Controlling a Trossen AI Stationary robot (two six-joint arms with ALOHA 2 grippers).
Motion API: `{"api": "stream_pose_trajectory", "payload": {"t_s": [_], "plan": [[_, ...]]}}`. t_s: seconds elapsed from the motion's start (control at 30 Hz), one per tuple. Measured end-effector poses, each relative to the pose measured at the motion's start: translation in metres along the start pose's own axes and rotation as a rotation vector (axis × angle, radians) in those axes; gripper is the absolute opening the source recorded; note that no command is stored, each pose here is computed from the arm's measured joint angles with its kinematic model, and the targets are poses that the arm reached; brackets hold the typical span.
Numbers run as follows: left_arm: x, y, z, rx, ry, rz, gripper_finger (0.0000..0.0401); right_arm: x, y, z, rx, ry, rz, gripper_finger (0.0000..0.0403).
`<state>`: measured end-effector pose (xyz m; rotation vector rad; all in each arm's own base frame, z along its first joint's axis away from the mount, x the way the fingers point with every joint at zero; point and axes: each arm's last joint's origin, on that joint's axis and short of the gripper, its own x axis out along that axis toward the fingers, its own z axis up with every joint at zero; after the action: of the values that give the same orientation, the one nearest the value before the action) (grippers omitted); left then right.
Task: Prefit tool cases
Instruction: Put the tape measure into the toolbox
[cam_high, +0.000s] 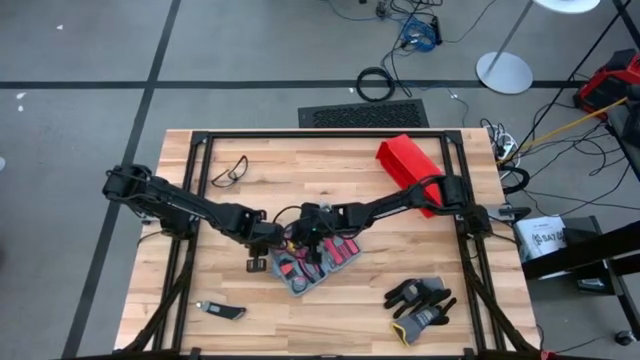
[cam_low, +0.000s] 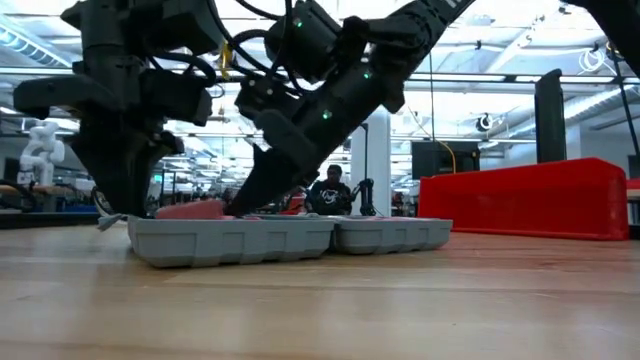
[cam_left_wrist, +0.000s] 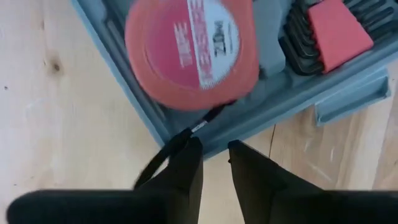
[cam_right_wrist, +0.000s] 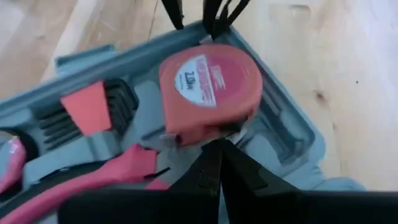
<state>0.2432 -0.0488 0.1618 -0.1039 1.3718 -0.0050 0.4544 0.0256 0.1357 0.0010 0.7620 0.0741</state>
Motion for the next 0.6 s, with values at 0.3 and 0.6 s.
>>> {"api": "stream_pose_trajectory", "payload": {"t_s": [0.3, 0.6], "plan": [[0.003, -0.001, 0.004, 0.027, -0.074, 0.002, 0.0086, -0.001, 0.000, 0.017, -0.059, -0.072, 0.002, 0.0000], [-0.007, -0.003, 0.001, 0.042, -0.045, 0.027, 0.0086, -0.007, 0.000, 0.022, -0.070, -0.060, -0.007, 0.0000]]}}
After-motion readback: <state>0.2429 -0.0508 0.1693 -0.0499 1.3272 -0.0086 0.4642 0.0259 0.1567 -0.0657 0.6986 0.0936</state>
